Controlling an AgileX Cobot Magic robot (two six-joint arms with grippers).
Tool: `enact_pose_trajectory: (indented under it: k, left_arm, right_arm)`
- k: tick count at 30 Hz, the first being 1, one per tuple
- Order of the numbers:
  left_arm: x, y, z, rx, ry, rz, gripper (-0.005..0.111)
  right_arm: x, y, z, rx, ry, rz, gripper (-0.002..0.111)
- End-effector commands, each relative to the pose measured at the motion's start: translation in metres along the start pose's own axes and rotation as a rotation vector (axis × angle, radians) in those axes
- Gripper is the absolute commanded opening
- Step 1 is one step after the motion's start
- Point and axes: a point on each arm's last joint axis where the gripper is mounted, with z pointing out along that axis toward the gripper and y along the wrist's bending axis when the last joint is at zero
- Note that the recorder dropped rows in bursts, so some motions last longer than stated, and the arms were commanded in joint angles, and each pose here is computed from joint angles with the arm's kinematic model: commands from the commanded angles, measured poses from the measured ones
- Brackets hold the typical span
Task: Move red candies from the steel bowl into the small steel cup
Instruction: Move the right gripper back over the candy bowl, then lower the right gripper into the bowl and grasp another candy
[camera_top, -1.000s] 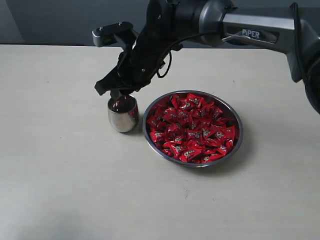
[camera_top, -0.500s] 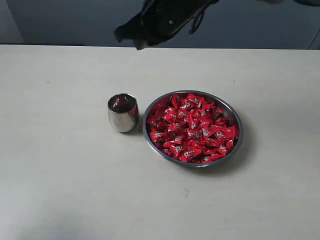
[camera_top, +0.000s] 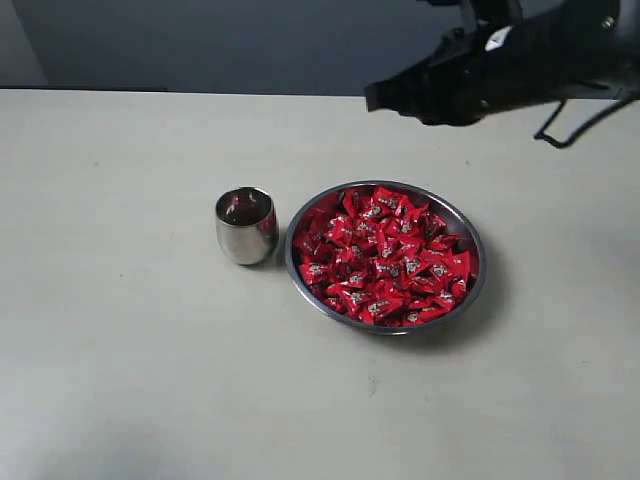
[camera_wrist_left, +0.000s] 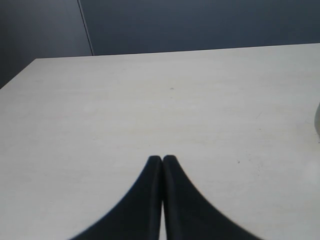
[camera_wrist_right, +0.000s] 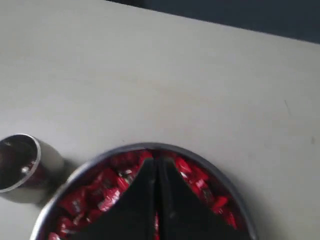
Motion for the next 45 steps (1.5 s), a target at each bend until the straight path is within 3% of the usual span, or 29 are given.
enact_pose_trajectory:
  k: [1,12,24,36,38,45]
  left_arm:
    - [0.001,0.000,0.000,0.005,-0.008,0.002,0.000]
    - [0.001,0.000,0.000,0.005,-0.008,0.002,0.000]
    - [0.001,0.000,0.000,0.005,-0.008,0.002,0.000]
    - [0.001,0.000,0.000,0.005,-0.008,0.002,0.000]
    - [0.001,0.000,0.000,0.005,-0.008,0.002,0.000]
    - [0.001,0.000,0.000,0.005,-0.008,0.002,0.000]
  right_arm:
    - [0.028,-0.020,-0.001,0.053,0.047,0.049,-0.001]
    - [0.034,-0.023,0.013,0.063,0.071,0.054,-0.001]
    - [0.013,-0.023,0.071,-0.004,0.280,0.029,-0.001]
    - [0.031,-0.037,0.100,0.091,0.446,0.016,-0.001]
    - [0.033,-0.037,0.101,0.091,0.457,0.017,0.005]
    - [0.035,-0.038,0.102,0.117,0.468,0.081,0.043]
